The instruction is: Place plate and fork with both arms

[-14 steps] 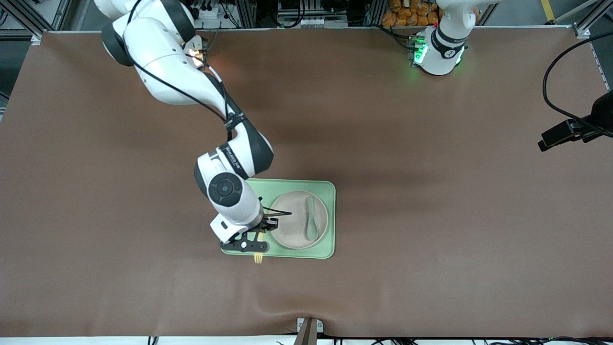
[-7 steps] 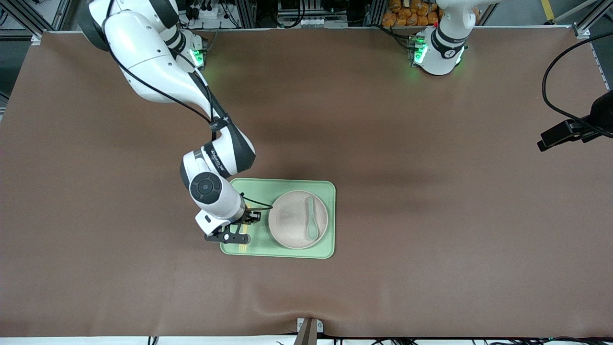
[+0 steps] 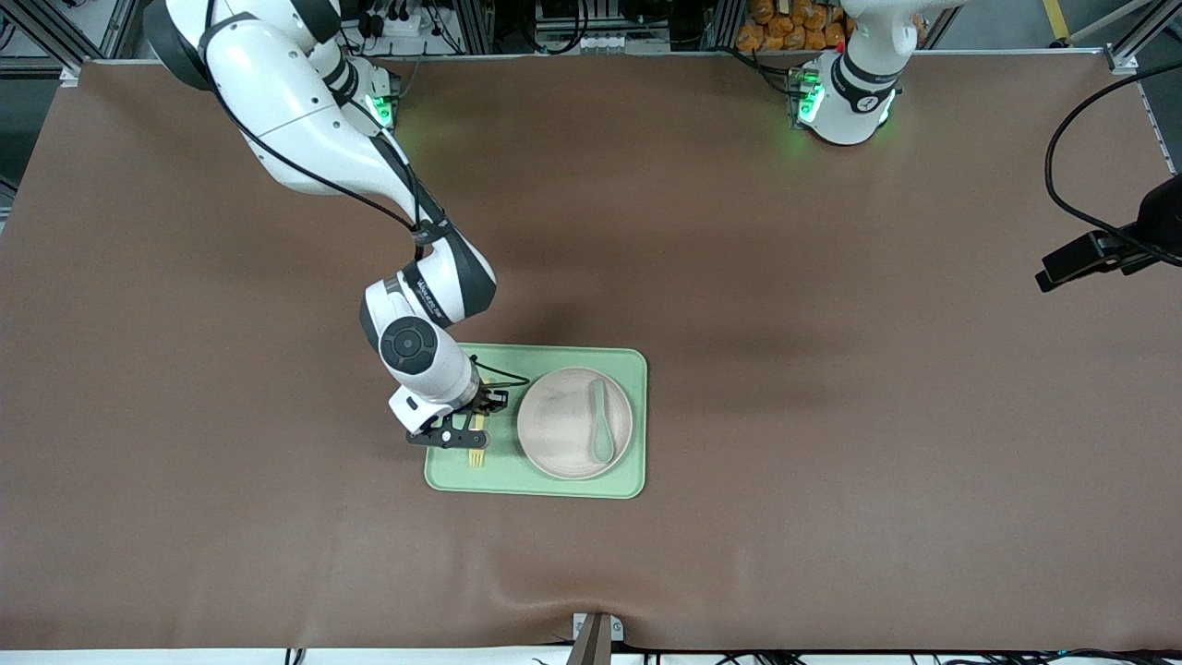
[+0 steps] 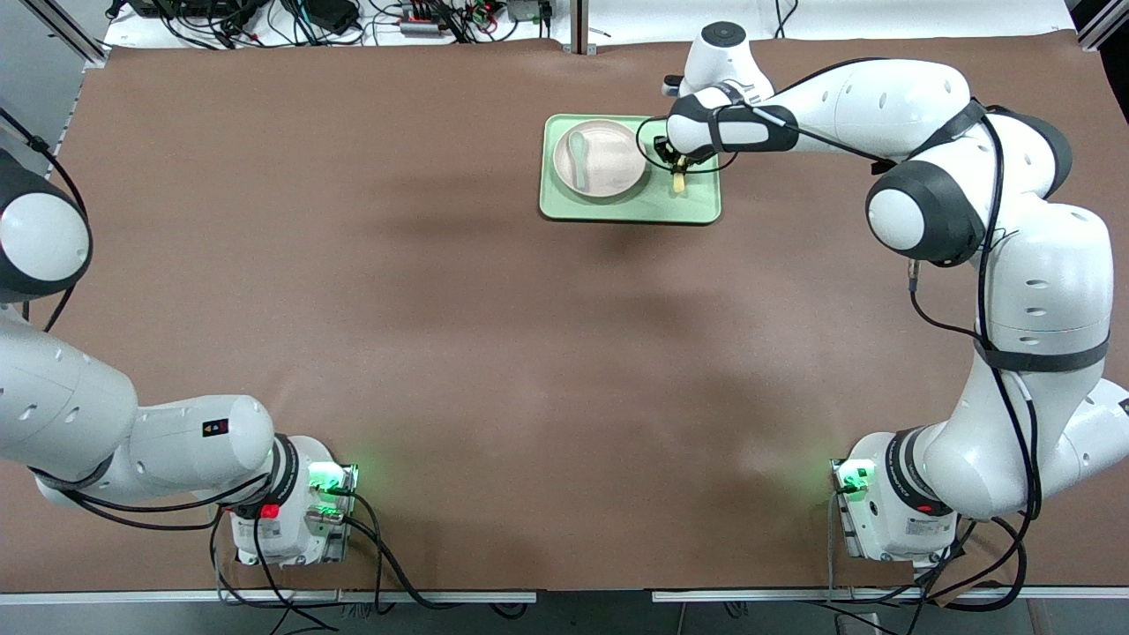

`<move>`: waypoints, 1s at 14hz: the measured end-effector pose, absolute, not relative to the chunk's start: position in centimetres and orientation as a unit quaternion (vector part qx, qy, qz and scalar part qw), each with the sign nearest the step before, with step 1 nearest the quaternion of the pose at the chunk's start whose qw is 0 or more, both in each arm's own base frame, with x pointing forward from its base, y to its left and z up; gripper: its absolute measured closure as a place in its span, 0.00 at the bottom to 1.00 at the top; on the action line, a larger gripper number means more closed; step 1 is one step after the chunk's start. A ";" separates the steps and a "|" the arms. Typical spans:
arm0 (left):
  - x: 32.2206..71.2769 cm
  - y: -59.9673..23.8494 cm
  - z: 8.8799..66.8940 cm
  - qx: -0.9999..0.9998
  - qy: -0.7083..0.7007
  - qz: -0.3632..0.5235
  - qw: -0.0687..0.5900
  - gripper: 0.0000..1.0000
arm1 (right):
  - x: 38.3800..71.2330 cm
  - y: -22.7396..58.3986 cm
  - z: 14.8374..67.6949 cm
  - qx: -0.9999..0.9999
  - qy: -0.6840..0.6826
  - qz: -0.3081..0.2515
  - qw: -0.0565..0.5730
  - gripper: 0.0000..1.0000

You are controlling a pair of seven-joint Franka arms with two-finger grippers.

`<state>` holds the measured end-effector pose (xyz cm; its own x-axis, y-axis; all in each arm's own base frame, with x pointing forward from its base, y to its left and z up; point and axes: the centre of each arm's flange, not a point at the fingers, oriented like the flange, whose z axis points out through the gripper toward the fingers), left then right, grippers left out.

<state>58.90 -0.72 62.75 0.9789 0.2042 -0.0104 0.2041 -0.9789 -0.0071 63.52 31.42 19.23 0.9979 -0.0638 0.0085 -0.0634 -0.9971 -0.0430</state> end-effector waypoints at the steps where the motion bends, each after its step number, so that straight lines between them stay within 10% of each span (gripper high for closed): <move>1: 58.9 -0.7 62.7 -0.995 -0.103 0.006 0.003 0.00 | 63.5 31.4 19.2 -0.999 0.032 -0.005 0.021 0.81; 3: 58.9 -0.7 62.7 -0.995 -0.103 0.006 0.003 0.00 | 63.5 31.4 19.2 -0.999 0.032 -0.005 0.021 0.77; 10: 58.9 -0.6 62.7 -0.995 -0.103 0.006 0.003 0.00 | 64.7 30.8 22.4 -0.999 0.038 -0.017 0.024 0.06; 14: 58.9 -0.5 62.6 -0.995 -0.104 0.007 0.003 0.00 | 67.9 26.4 28.4 -0.998 0.052 -0.017 0.031 0.00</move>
